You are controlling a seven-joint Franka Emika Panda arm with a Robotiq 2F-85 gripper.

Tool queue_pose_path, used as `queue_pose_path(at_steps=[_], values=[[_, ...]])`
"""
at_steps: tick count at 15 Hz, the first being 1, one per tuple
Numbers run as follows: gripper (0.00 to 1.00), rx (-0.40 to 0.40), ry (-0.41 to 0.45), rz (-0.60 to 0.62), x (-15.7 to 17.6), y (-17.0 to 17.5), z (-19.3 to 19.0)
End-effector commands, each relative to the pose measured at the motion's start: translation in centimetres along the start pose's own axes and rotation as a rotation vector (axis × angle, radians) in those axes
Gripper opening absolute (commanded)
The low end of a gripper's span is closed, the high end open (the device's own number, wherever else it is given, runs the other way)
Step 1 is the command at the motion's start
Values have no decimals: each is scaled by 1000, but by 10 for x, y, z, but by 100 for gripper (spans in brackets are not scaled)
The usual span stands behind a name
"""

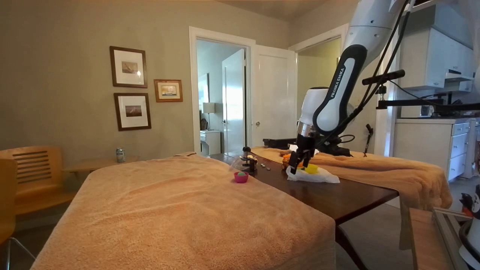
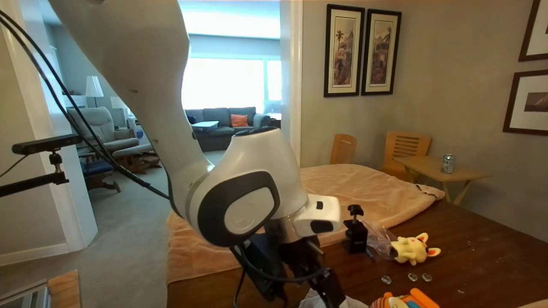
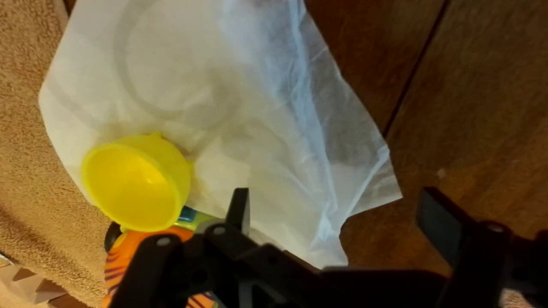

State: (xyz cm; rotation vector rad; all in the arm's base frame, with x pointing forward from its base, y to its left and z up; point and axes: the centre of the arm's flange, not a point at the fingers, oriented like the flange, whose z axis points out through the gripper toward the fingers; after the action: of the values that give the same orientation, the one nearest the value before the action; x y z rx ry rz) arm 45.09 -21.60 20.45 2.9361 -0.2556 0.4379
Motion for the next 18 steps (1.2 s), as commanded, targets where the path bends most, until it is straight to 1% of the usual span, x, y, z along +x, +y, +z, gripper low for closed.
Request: queue_pose_path(at_steps=[1,3,8,10,15,18], values=[[100,-2,-1,-4,1,0,0],[100,-4,-1,-7,1,-2,0],[100,-51,72,-11,5,11,-20],[100,-51,83,-13,7,16,-25],[100,10,27,4,4,20,-17],[100,63,6,18,-3,25,-16]])
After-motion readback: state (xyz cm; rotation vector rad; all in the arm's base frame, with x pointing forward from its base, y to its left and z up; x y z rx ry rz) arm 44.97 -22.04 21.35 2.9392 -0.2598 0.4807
